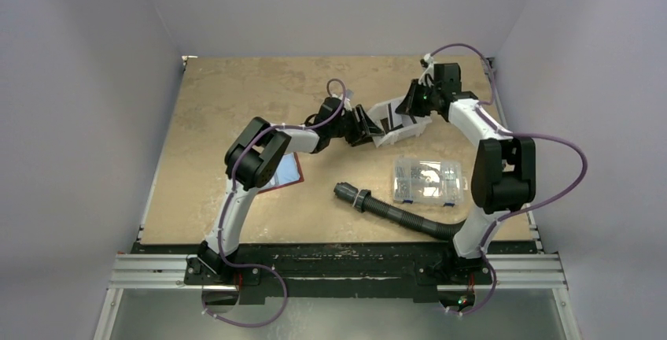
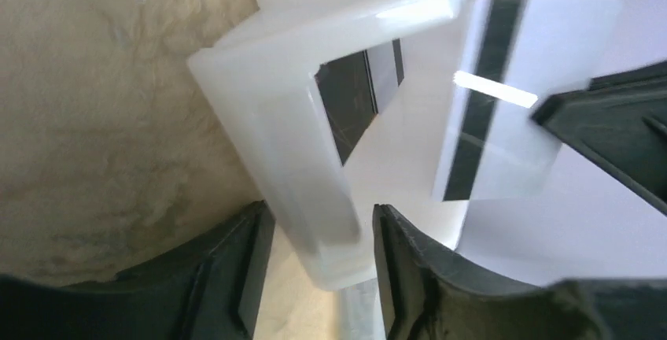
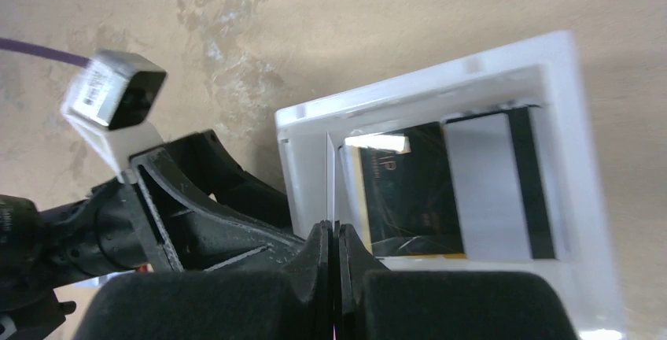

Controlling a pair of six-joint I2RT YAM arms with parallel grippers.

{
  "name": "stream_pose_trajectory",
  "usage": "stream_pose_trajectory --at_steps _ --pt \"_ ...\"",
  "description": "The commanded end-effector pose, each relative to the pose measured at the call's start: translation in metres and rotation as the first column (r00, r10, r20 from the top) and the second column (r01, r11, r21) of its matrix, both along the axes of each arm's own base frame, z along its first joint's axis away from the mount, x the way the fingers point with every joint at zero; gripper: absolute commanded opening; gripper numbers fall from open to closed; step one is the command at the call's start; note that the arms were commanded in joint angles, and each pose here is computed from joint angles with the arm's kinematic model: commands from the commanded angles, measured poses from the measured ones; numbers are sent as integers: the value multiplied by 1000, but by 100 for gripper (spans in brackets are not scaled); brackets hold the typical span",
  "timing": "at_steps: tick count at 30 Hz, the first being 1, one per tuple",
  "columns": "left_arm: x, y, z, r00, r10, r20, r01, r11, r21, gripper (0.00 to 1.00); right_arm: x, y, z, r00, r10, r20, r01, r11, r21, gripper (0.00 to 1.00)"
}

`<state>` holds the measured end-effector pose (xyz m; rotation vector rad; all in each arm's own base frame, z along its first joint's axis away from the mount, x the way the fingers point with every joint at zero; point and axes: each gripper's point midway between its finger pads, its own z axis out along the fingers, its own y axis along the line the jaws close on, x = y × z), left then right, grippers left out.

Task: Put the credit cards into the card holder
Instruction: Pick up the credit card from the storage box, then insert the credit card into the card holder.

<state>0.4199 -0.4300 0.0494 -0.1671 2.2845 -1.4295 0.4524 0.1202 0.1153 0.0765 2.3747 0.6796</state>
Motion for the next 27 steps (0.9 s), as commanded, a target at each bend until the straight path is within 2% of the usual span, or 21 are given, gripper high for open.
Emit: stream_pose_trajectory --at_steps 1,4,8,11,13,15,17,18,21,23,25,27 --pt "-19 3 8 998 -54 -32 56 997 52 62 16 -24 56 984 -38 173 63 988 -144 0" --pt "-27 16 26 997 -72 -10 73 994 86 77 9 -24 82 975 -45 219 84 982 -170 0" --pt "-37 56 60 996 -80 28 75 987 143 82 -6 9 111 961 -23 276 71 984 -165 0" --pt "-55 96 77 995 -97 18 93 982 163 82 -19 55 106 972 26 233 -8 997 -77 0" --pt "-68 136 81 995 -99 19 92 964 248 82 -26 82 106 976 64 206 -68 998 12 0" --pt "-79 186 82 998 -51 25 40 941 337 82 -43 124 110 971 160 180 -189 970 156 0" --pt "-88 242 76 999 39 1 -36 919 393 80 -63 174 106 951 266 157 -301 912 279 0" --pt "-90 266 76 997 79 7 -75 912 402 77 -76 200 103 934 325 151 -357 874 330 0" --pt "-93 311 59 985 171 -25 -145 897 418 52 -105 263 79 881 464 92 -455 776 436 0" --pt "-89 322 52 976 216 -11 -193 890 412 41 -119 291 67 852 518 82 -488 727 483 0" --pt "-89 321 47 969 245 -17 -220 896 385 25 -126 310 53 835 546 69 -499 696 517 0" --pt "-89 323 40 962 274 -24 -243 889 387 20 -130 321 36 822 568 36 -491 677 548 0"
